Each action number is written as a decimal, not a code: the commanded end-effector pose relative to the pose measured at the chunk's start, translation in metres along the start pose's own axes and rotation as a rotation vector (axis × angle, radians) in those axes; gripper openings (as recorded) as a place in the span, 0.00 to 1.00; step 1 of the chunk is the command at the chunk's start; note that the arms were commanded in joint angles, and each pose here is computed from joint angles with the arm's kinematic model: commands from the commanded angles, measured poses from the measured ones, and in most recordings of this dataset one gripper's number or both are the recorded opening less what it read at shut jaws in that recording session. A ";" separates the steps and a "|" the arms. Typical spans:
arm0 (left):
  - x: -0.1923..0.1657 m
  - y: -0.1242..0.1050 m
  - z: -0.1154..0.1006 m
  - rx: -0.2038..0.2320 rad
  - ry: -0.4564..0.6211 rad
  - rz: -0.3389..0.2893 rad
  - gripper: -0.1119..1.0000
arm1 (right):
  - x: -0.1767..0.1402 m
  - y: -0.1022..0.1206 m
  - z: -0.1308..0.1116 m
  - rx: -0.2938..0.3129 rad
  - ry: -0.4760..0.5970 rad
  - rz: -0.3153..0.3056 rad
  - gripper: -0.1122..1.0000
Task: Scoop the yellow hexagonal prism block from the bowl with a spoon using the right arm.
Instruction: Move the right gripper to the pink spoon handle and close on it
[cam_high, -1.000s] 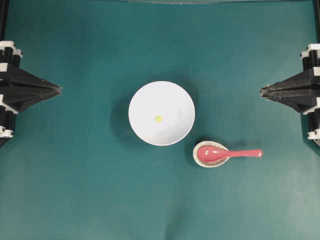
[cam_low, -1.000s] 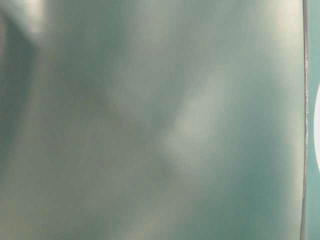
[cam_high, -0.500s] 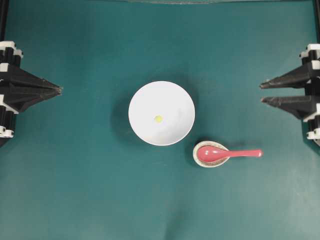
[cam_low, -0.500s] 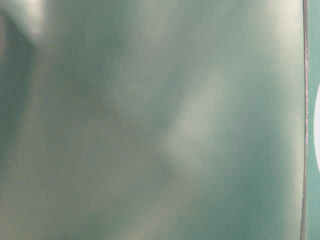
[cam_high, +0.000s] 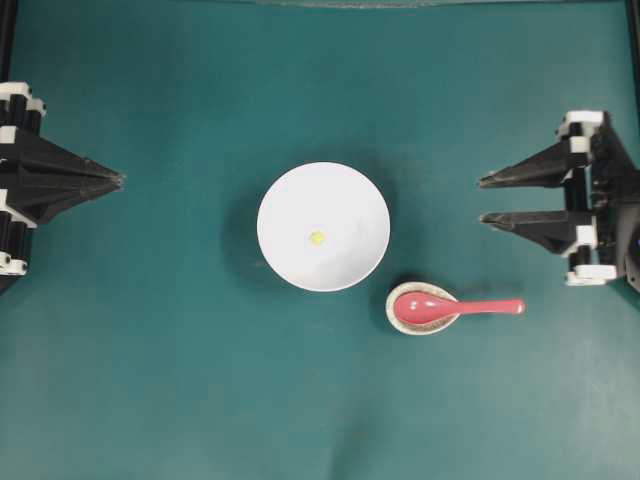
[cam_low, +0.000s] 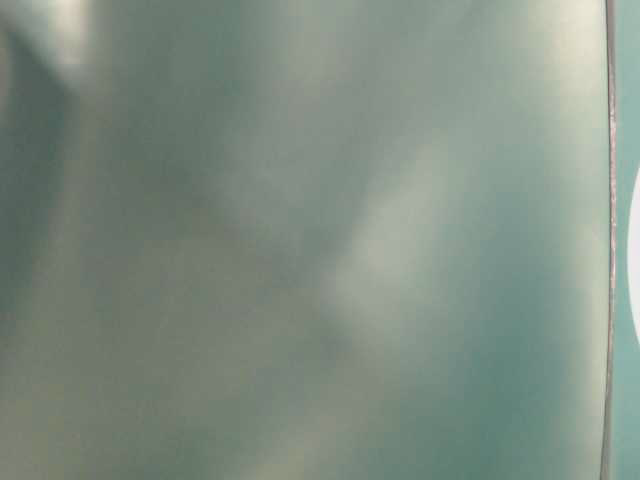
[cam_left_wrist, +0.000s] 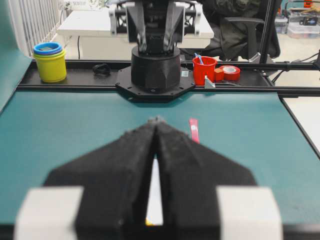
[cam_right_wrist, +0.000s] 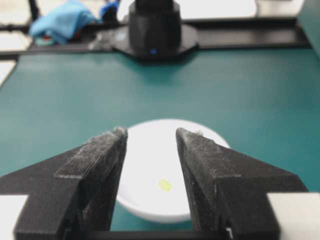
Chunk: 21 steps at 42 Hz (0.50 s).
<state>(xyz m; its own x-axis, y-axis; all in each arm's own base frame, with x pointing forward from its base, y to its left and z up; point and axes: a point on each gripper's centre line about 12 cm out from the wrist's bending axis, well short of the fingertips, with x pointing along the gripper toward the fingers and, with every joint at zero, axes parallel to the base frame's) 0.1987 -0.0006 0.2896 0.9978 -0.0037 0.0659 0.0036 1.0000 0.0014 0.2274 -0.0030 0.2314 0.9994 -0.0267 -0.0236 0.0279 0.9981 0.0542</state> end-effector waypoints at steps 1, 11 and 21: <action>0.002 0.000 0.007 0.005 -0.021 0.001 0.10 | 0.006 0.002 -0.006 0.015 -0.016 0.001 0.56; 0.002 0.000 0.007 0.005 -0.021 0.001 0.10 | 0.015 0.014 -0.038 0.055 0.035 0.034 0.56; 0.002 0.000 0.008 0.003 -0.021 0.001 0.10 | 0.010 0.028 -0.070 0.098 0.068 0.042 0.56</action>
<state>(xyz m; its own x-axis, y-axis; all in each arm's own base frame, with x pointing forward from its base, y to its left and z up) 0.1984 -0.0006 0.2901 0.9976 -0.0041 0.0690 0.0040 1.0000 0.0029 0.2365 0.0247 0.1647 0.9940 0.0247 -0.1063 -0.0098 0.9902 0.1390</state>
